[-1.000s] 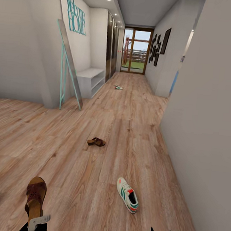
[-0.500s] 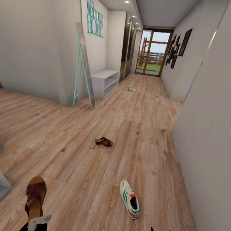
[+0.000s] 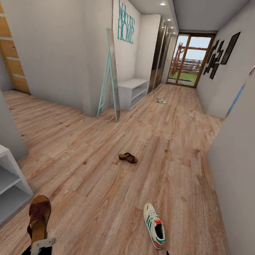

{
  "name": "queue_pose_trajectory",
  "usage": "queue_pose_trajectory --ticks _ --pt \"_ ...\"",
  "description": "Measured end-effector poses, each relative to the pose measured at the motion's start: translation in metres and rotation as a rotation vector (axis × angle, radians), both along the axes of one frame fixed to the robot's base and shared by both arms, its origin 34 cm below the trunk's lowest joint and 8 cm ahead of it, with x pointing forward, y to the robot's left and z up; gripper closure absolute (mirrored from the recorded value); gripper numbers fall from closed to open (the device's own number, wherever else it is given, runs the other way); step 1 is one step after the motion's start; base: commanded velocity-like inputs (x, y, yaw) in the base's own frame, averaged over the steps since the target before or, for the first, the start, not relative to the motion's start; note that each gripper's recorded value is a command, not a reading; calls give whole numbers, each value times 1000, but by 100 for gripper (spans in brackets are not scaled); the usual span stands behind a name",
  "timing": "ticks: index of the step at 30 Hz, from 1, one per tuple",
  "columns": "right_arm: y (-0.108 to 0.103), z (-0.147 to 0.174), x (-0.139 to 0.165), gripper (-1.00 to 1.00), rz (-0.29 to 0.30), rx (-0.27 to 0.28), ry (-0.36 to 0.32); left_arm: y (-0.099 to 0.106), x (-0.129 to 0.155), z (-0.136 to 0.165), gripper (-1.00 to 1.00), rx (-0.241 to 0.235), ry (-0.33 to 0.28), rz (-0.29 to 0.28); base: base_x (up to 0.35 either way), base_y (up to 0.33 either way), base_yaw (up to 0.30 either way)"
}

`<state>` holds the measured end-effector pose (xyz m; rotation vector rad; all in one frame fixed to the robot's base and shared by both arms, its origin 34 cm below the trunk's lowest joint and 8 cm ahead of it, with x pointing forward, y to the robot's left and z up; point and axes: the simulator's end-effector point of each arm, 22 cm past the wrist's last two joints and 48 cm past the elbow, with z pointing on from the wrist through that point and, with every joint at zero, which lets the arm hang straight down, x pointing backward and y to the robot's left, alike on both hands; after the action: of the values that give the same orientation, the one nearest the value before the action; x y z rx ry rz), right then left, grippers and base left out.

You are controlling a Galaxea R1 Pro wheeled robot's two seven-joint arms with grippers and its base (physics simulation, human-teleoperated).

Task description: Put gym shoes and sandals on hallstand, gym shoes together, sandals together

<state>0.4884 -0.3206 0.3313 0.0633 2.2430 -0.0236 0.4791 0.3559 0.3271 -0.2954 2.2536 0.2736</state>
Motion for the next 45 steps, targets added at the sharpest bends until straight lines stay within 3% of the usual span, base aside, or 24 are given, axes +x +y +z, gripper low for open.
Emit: queue_pose_trajectory --ticks 14,34,37,41,45 --pt "-1 0 0 -100 0 -1 -1 0 0 0 100 0 -1 1 80 -72 256" --pt "-5 2 3 -100 1 -9 -5 -2 5 1 100 -8 0 -5 4 -4 15" --pt "-8 10 13 -100 4 -19 -30 -7 12 3 100 -19 -8 -17 0 0 0" --pt "-15 25 32 -100 17 -45 -61 -17 49 18 100 -46 -52 -53 0 0 0" --pt "-19 29 42 -100 37 -70 -32 -26 77 27 100 -75 -56 -77 0 0 0"
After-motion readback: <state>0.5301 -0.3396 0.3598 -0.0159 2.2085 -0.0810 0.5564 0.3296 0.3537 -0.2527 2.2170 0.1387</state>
